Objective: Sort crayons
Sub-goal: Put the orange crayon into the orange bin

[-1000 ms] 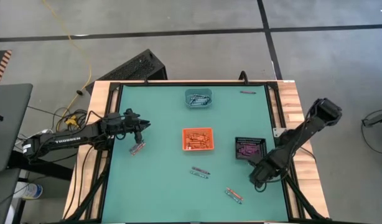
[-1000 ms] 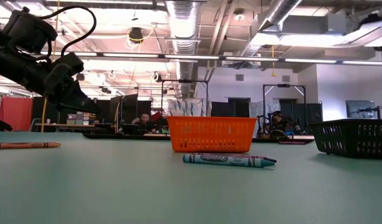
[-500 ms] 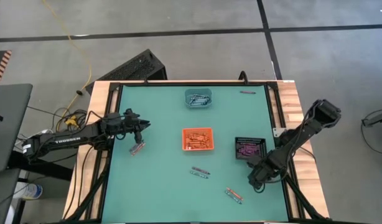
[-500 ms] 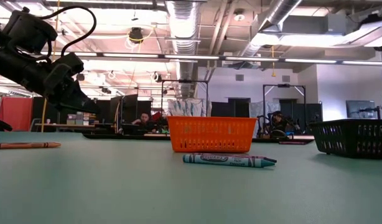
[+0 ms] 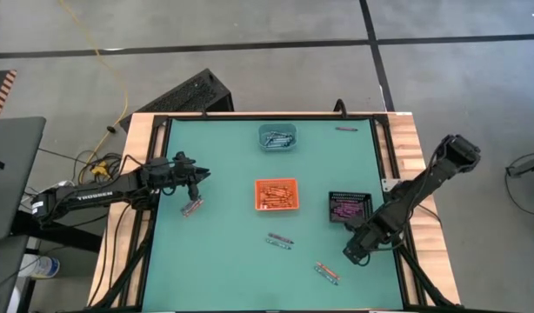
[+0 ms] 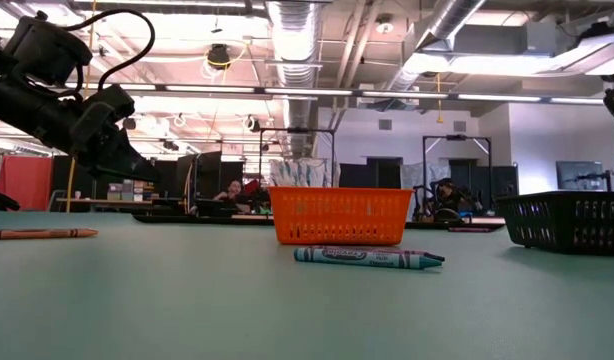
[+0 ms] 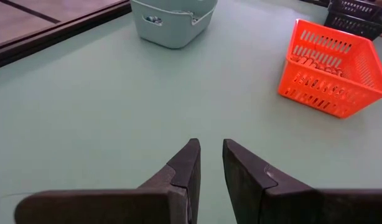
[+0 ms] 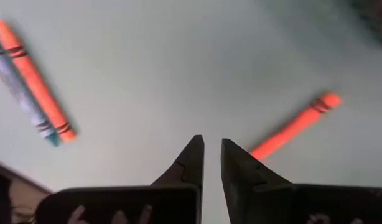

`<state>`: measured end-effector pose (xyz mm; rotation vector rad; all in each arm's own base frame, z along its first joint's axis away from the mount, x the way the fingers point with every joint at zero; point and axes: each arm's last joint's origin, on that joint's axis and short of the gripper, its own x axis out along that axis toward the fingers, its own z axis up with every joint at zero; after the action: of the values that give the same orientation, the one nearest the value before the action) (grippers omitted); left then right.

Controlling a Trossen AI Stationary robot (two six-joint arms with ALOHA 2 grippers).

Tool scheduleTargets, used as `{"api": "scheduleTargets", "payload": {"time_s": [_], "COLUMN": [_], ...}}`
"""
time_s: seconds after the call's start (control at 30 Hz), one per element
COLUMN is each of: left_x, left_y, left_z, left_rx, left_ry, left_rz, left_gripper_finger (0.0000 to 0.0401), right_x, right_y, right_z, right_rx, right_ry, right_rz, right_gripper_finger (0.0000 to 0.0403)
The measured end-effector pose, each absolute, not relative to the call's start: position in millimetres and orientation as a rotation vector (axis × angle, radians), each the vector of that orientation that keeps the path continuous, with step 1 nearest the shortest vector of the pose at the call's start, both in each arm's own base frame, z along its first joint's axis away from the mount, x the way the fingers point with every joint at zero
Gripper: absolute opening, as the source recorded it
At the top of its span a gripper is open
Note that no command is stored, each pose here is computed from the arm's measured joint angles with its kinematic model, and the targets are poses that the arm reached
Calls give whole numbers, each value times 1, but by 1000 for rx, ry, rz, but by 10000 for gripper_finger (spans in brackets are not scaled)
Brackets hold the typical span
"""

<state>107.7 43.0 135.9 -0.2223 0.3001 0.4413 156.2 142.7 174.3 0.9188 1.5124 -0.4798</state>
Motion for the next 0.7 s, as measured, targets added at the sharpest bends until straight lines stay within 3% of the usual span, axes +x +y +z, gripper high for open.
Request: {"api": "scheduleTargets", "payload": {"time_s": [0.7], "left_x": [108], "left_y": [43], "left_z": [136], "left_rx": [-222], "left_ry": [300], "left_rz": [441], "left_gripper_finger": [56], "right_x": [158], "right_y": [131], "right_z": [157], "right_rx": [943], "right_ry": [1500], "right_rz": [-760], "right_gripper_finger": [51]}}
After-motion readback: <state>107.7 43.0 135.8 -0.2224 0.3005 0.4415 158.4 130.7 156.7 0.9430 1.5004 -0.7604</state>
